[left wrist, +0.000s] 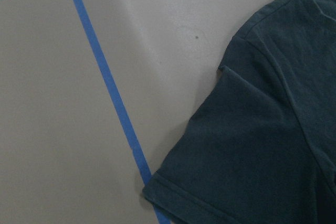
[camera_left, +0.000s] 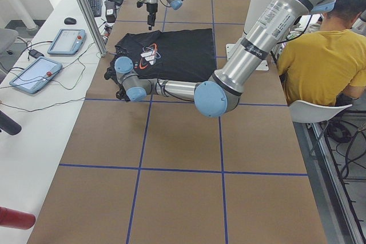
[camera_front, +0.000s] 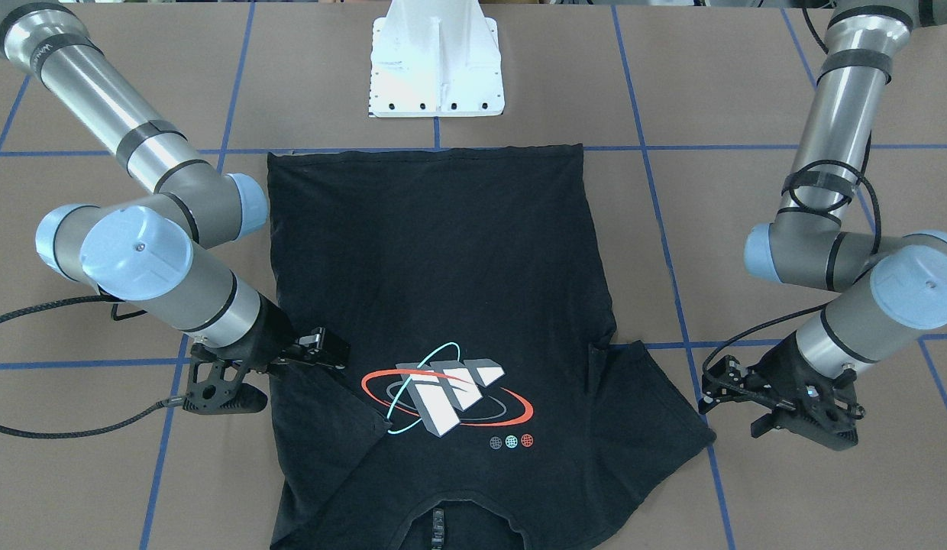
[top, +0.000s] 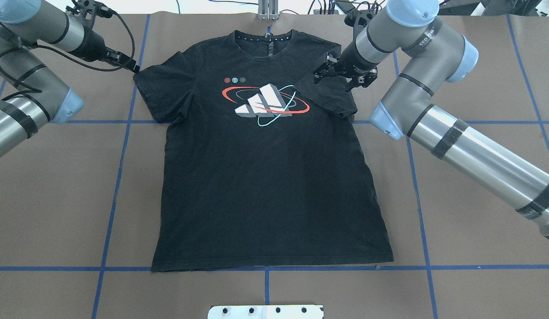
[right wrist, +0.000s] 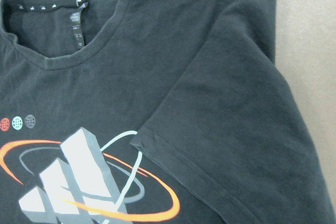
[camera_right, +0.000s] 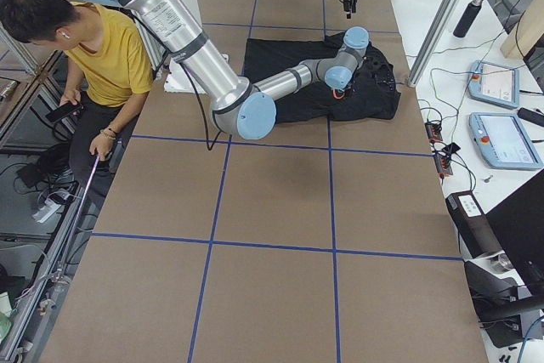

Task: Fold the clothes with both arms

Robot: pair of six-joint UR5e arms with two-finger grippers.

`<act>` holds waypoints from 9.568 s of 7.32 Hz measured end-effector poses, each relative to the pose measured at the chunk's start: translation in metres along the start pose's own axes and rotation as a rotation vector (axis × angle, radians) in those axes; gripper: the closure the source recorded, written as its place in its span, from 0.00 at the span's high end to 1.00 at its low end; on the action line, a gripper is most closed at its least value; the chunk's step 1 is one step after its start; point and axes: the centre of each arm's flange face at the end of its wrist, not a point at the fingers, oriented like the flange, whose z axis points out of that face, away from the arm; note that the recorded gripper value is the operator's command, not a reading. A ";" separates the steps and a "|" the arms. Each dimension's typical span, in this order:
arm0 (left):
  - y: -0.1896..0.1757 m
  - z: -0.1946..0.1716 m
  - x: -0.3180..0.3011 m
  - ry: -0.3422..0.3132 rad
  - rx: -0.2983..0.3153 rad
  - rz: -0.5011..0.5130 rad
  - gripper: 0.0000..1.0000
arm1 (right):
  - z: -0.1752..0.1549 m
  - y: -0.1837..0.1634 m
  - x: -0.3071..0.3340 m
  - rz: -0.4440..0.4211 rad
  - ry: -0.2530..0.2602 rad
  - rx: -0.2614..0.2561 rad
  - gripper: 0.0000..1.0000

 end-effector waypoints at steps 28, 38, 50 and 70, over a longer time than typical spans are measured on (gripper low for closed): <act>-0.035 -0.020 0.109 0.197 0.042 -0.256 0.00 | 0.028 0.021 0.027 -0.002 0.043 -0.010 0.99; -0.072 0.034 0.221 0.142 0.129 -0.353 1.00 | 0.042 0.019 0.036 0.006 0.065 -0.023 1.00; -0.024 -0.031 0.243 0.279 0.186 -0.361 1.00 | -0.035 0.372 0.101 0.456 0.196 0.091 0.94; 0.045 -0.077 0.228 0.327 0.167 -0.580 0.99 | -0.016 0.417 0.108 0.434 0.253 0.039 0.00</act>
